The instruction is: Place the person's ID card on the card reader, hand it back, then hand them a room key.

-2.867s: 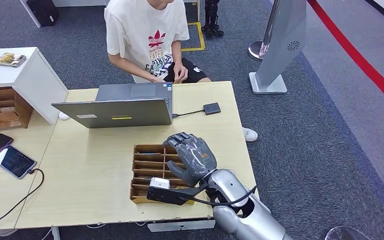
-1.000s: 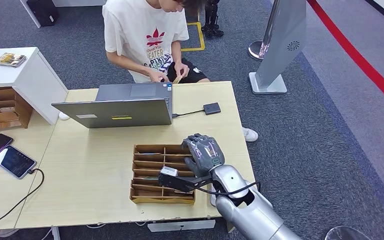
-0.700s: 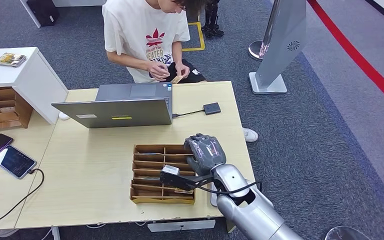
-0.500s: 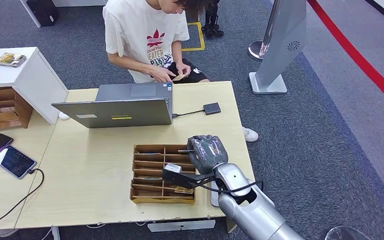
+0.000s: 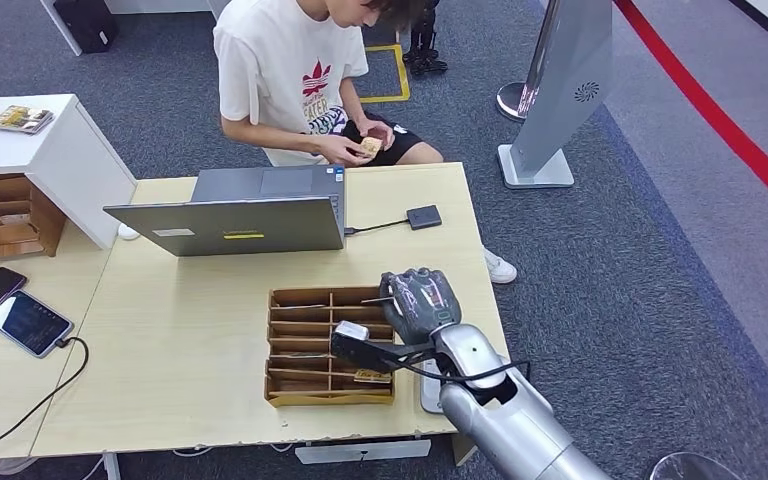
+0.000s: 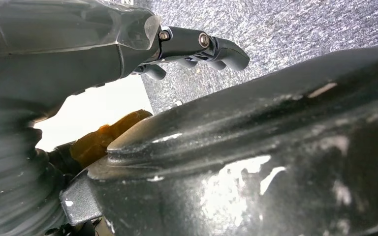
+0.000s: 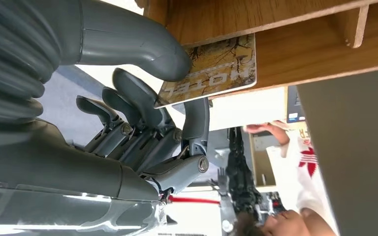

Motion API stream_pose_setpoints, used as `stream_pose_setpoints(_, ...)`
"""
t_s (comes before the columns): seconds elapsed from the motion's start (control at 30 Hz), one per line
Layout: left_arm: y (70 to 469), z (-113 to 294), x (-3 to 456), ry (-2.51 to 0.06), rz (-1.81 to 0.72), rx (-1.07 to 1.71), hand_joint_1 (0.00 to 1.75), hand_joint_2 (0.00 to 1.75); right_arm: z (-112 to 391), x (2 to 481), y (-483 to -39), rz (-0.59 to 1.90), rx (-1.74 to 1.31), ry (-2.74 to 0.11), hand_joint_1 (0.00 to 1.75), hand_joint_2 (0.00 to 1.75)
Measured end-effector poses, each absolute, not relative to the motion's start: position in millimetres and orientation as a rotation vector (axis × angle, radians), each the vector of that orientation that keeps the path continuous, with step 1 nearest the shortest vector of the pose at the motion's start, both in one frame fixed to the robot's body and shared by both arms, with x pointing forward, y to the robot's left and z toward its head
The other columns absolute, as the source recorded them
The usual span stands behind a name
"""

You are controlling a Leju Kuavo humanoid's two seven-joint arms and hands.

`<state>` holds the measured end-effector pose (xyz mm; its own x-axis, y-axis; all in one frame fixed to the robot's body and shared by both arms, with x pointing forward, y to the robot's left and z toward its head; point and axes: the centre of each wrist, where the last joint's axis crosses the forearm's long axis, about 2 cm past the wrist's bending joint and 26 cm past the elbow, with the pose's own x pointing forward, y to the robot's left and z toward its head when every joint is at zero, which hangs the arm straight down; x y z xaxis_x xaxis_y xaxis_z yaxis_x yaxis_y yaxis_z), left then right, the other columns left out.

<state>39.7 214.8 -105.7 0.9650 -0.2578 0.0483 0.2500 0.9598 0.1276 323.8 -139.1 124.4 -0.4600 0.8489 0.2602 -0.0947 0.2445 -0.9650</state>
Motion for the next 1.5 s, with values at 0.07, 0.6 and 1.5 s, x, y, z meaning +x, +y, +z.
stream_pose_setpoints(0.07,214.8,-105.7,39.6,-0.065,-0.254,0.122,0.0,1.75,127.3,325.3,-140.5,1.312,-0.664,-1.656,1.75,1.75)
stream_pose_setpoints(0.6,215.6,-106.2,34.7,-0.082,-0.202,0.13,0.0,1.75,243.3,322.6,-157.6,0.598,-0.088,-2.191,1.75,1.75)
stream_pose_setpoints(1.5,212.3,-103.6,54.0,-0.073,-0.461,0.14,0.0,1.75,309.5,375.8,-56.2,0.837,-0.126,-2.047,1.75,1.75)
